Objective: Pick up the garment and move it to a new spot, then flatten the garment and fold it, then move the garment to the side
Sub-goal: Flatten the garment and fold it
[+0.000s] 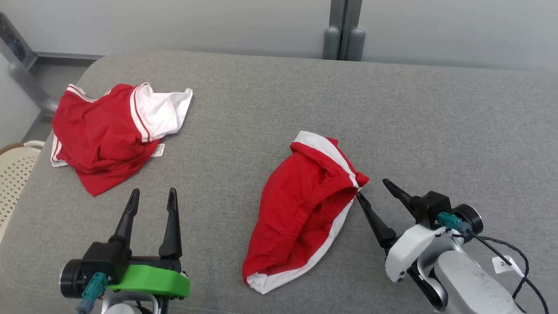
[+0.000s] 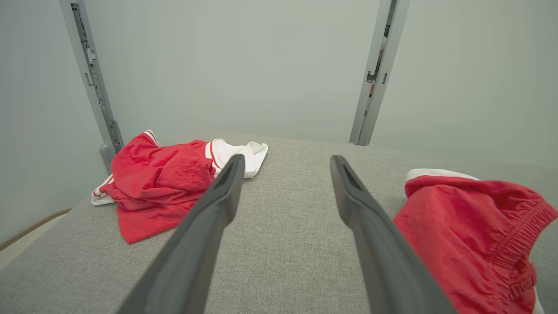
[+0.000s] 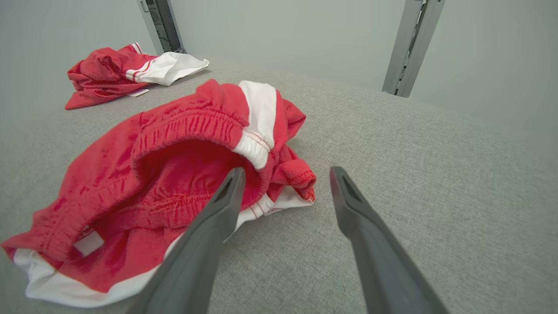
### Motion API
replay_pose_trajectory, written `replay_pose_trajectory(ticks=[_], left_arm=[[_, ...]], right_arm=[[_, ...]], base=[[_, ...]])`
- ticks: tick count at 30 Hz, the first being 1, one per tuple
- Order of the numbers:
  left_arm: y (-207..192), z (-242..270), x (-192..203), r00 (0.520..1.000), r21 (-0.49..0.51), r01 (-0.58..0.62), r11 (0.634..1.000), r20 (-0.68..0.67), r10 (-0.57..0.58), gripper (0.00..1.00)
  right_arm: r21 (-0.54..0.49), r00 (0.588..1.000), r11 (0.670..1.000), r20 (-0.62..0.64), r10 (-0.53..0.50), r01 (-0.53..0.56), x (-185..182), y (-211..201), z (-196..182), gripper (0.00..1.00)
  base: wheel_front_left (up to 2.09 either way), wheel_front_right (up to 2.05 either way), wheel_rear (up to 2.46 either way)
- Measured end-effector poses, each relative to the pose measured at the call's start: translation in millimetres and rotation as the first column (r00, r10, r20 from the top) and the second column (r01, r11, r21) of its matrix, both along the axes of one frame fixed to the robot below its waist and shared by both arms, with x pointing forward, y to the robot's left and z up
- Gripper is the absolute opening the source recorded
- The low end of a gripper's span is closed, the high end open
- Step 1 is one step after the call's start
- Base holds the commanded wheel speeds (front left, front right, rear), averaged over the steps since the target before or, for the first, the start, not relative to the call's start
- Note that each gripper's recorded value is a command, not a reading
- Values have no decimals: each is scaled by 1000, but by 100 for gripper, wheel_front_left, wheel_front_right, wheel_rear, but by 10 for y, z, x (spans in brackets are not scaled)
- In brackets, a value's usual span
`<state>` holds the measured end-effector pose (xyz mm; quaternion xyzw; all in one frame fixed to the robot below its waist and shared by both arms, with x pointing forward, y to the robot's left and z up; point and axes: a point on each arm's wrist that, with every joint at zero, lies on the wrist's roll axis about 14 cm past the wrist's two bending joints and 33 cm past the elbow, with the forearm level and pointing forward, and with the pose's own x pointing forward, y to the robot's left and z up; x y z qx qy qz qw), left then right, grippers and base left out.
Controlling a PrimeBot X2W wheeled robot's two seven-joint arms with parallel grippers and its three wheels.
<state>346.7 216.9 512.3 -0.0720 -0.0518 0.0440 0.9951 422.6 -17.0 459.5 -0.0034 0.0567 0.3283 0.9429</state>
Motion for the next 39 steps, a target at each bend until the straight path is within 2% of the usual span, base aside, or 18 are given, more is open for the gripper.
replay_pose_trajectory(ticks=[4,5,6,7,15,20,23,26,28,29,34,39], left_arm=[[42,-15,1,1000,0,-15,1000,-7,15,100],[52,-20,0,1000,0,-19,1000,-9,19,100],[62,-23,0,1000,1,-22,1000,-10,22,100],[77,-27,-4,1000,1,-28,1000,-12,28,100],[170,-73,-82,997,-5,-66,998,-29,65,100],[169,-79,-109,997,-10,-68,998,-32,68,100],[177,-64,-124,997,-10,-72,997,-29,72,100],[207,-68,-163,996,-16,-85,996,-31,85,100],[230,-70,-189,995,-15,-95,995,-33,94,100],[241,-76,-202,994,-16,-100,995,-35,99,100],[291,-97,-235,992,-18,-122,992,-42,121,100],[241,-96,-208,994,-25,-105,994,-38,104,100]], right_arm=[[-26,999,999,-33,30,-31,41,128,-133,100],[-29,999,999,-37,39,-40,64,177,-144,60],[-27,998,999,-36,46,-47,86,219,-138,41],[-21,998,998,-30,53,-54,122,271,-107,0],[50,993,994,70,93,-96,373,653,319,0],[90,973,980,165,163,-180,442,1126,757,0],[69,960,969,167,223,-237,383,1378,777,0],[29,953,959,123,276,-281,305,1533,619,0],[6,945,949,95,314,-316,227,1619,507,76],[10,938,941,80,336,-338,162,1677,471,100],[8,921,921,16,389,-389,-63,1759,281,100],[-1,936,936,21,351,-351,-23,1598,299,100]], base=[[0,0,0],[0,0,0],[0,0,0],[0,0,0],[0,0,0],[0,0,0],[0,0,0],[0,0,0],[0,0,0],[0,0,0],[0,0,0],[0,0,0]])
